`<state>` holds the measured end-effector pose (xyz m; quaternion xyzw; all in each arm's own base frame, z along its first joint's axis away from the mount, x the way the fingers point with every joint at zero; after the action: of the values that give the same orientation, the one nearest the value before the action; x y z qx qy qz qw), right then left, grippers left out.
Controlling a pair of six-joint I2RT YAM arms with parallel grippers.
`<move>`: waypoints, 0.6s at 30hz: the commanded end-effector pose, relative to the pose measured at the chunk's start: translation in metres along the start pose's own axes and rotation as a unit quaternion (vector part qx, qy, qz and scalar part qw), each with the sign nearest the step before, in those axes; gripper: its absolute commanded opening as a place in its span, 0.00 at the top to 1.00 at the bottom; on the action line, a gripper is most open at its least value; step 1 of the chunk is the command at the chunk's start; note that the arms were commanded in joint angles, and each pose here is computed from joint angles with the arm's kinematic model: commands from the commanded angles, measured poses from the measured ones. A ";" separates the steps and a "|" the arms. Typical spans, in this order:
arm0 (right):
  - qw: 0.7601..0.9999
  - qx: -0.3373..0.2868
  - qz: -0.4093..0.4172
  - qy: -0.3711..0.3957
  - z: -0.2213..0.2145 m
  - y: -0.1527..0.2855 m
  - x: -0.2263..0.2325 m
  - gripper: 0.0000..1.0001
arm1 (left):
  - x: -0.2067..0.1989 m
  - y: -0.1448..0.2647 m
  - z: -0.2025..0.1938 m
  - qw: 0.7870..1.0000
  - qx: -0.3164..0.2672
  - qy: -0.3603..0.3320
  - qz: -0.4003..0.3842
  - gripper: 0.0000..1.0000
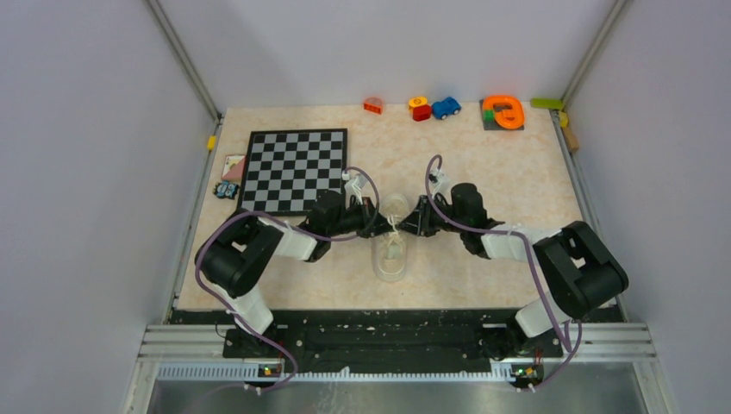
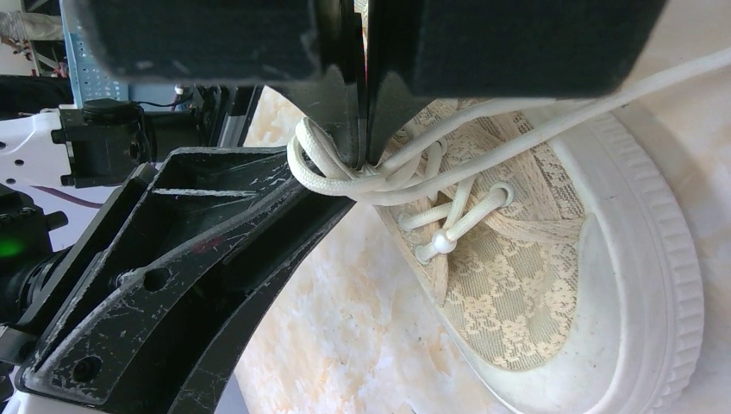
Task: Tie the shoes
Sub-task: Cross the shoelace with the shoelace.
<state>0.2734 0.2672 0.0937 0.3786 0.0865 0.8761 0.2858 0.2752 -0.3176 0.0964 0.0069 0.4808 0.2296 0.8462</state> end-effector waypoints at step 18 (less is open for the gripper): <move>0.999 -0.025 -0.020 0.001 0.016 0.005 -0.001 1.00 | -0.023 0.002 0.013 0.999 -0.018 -0.030 -0.038 1.00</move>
<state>0.2736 0.2674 0.0955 0.3945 0.0791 0.8696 0.2862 0.2757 -0.3174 0.0963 0.0064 0.4806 0.2310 0.8460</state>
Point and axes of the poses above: each gripper's point midway between its finger pads, its own y axis back along the fingers, its own x axis along the line the jaws close on, z = x × y, the point moved 1 cm from there along y, back along the fingers, and after that the axes turned 4 degrees about y, right-handed, at the moved point
